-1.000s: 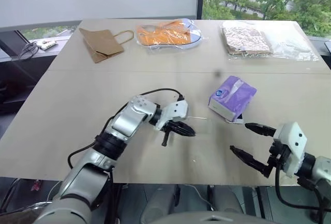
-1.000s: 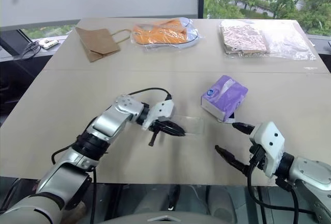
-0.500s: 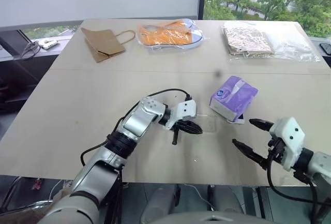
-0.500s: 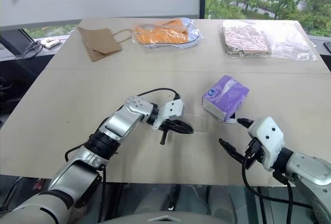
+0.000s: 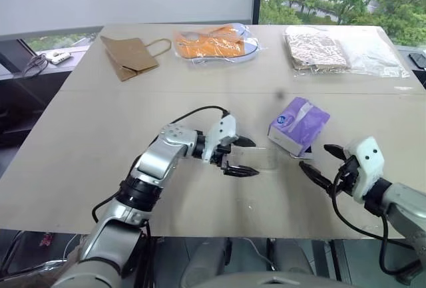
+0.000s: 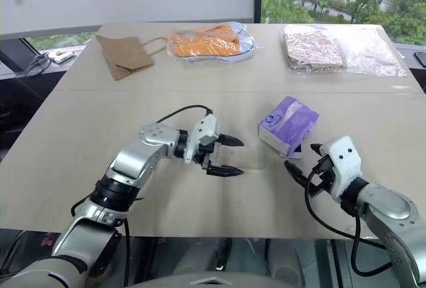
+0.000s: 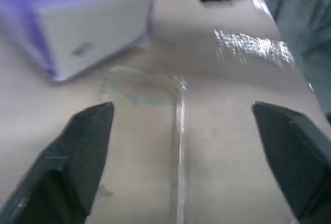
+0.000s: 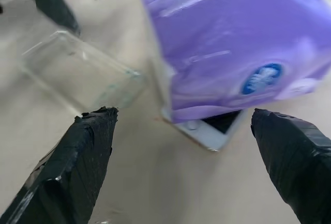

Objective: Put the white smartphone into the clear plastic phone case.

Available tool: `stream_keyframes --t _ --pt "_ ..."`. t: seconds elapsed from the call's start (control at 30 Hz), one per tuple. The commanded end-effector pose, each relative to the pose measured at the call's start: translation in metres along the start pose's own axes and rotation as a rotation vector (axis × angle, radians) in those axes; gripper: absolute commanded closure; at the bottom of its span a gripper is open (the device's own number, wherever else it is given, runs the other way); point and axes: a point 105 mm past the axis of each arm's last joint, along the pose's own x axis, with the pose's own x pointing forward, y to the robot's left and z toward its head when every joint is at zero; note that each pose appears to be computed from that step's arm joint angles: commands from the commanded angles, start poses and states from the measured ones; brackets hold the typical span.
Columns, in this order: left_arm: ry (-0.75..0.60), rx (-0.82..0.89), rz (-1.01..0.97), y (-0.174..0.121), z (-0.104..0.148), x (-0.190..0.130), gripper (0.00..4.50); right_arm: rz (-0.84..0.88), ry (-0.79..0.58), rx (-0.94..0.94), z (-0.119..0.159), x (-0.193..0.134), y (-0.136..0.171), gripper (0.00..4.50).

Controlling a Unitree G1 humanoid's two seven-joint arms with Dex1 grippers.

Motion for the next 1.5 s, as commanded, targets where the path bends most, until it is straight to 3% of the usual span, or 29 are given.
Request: stream_keyframes --t 0.03,0.2,0.33,0.43,0.53,0.6,0.7,0.8,0.93,1.0,1.13,1.27,1.43,1.47,1.5 --pt "-0.076 -0.013 0.088 0.006 0.021 -0.005 0.15 0.079 -0.091 -0.130 0.020 -0.006 0.018 0.00" --pt "-0.058 -0.165 0.194 0.027 0.028 0.009 0.15 0.134 -0.110 -0.197 0.022 -0.013 0.027 0.00" --pt "-0.052 -0.277 0.209 0.047 0.049 0.043 0.15 0.168 -0.128 -0.245 0.026 -0.023 0.033 0.00" --pt "-0.007 -0.308 0.233 0.061 0.049 0.068 0.15 0.139 -0.136 -0.264 0.026 -0.033 0.033 0.00" --pt "0.034 -0.322 0.183 0.059 0.039 0.085 0.87 0.117 -0.086 -0.287 0.015 -0.043 0.035 0.00" --pt "0.051 -0.320 0.172 0.059 0.033 0.090 1.65 0.089 -0.082 -0.284 0.012 -0.047 0.034 0.00" --pt "0.052 -0.323 0.156 0.058 0.029 0.092 3.18 0.044 -0.093 -0.277 0.012 -0.047 0.031 0.00" --pt "-0.026 -0.314 0.156 0.059 0.037 0.086 4.41 0.027 -0.103 -0.277 0.011 -0.044 0.031 0.00" --pt "-0.281 -0.377 0.252 0.076 0.069 0.043 4.41 0.009 -0.165 -0.270 0.019 -0.037 0.033 0.00" --pt "-0.341 -0.415 0.361 0.088 0.071 0.010 4.41 0.009 -0.204 -0.272 0.025 -0.033 0.035 0.00" --pt "-0.400 -0.507 0.722 0.117 0.049 -0.075 4.41 0.048 -0.251 -0.283 0.034 -0.021 0.039 0.00" --pt "-0.377 -0.589 1.035 0.133 0.015 -0.137 4.41 0.088 -0.251 -0.249 0.034 -0.008 0.035 0.00" --pt "-0.339 -0.641 1.166 0.136 -0.010 -0.164 4.41 0.018 -0.114 -0.129 0.016 0.015 0.007 0.00" --pt "-0.366 -0.659 1.159 0.134 -0.009 -0.167 3.71 -0.025 -0.085 -0.097 0.012 0.019 -0.003 0.00" --pt "-0.382 -0.681 1.155 0.133 -0.010 -0.169 3.51 -0.070 -0.060 -0.077 0.010 0.021 -0.012 0.00"
